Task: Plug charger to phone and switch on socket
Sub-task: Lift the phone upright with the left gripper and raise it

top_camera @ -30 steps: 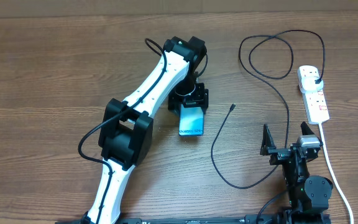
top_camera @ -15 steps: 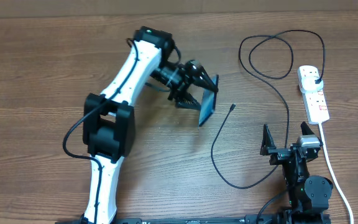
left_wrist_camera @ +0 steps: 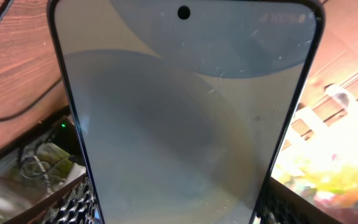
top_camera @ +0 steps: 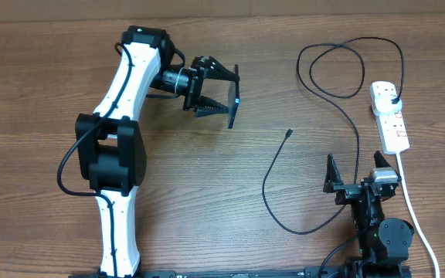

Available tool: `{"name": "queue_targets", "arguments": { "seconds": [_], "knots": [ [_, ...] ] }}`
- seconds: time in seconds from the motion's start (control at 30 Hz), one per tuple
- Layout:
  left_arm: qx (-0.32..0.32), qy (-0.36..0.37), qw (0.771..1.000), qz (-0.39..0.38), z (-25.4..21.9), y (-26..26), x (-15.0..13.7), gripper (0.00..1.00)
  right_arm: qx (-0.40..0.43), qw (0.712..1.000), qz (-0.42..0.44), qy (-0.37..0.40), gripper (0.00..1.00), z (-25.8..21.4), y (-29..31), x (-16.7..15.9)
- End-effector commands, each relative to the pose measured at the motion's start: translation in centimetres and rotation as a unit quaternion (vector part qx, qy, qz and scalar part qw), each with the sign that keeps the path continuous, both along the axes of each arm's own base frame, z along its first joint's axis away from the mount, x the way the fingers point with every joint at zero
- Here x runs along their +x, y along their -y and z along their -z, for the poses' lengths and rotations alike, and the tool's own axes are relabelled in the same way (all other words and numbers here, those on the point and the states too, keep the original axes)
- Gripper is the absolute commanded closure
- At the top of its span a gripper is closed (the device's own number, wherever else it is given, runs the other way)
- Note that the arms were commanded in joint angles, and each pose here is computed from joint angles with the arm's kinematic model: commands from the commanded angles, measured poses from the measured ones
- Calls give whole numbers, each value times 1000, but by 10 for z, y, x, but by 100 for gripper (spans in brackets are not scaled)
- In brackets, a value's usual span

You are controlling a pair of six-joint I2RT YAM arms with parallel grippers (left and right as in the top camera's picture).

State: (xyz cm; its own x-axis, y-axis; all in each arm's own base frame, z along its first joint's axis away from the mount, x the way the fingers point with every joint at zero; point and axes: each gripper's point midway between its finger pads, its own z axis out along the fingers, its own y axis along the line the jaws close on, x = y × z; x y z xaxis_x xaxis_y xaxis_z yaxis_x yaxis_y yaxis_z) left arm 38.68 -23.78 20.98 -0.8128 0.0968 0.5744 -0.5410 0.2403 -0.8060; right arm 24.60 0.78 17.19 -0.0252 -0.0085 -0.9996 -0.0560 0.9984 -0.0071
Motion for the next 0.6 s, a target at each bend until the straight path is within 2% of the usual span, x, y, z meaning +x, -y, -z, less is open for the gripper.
{"name": "queue_targets", "arguments": {
  "seconds": [0.0,0.07,0.13,0.57],
  "knots": [
    [-29,-39,998,-27,-20,-5,9,30,-2,1000,2,3,0,1,1,0],
    [-33,-55,997,-30,-23,-5,10,30,-2,1000,2,3,0,1,1,0],
    [-64,-60,995,-39,-33,-4,14,30,-2,1000,2,3,0,1,1,0],
    [-64,-77,994,-41,-34,-4,14,30,-2,1000,2,3,0,1,1,0]
  ]
}}
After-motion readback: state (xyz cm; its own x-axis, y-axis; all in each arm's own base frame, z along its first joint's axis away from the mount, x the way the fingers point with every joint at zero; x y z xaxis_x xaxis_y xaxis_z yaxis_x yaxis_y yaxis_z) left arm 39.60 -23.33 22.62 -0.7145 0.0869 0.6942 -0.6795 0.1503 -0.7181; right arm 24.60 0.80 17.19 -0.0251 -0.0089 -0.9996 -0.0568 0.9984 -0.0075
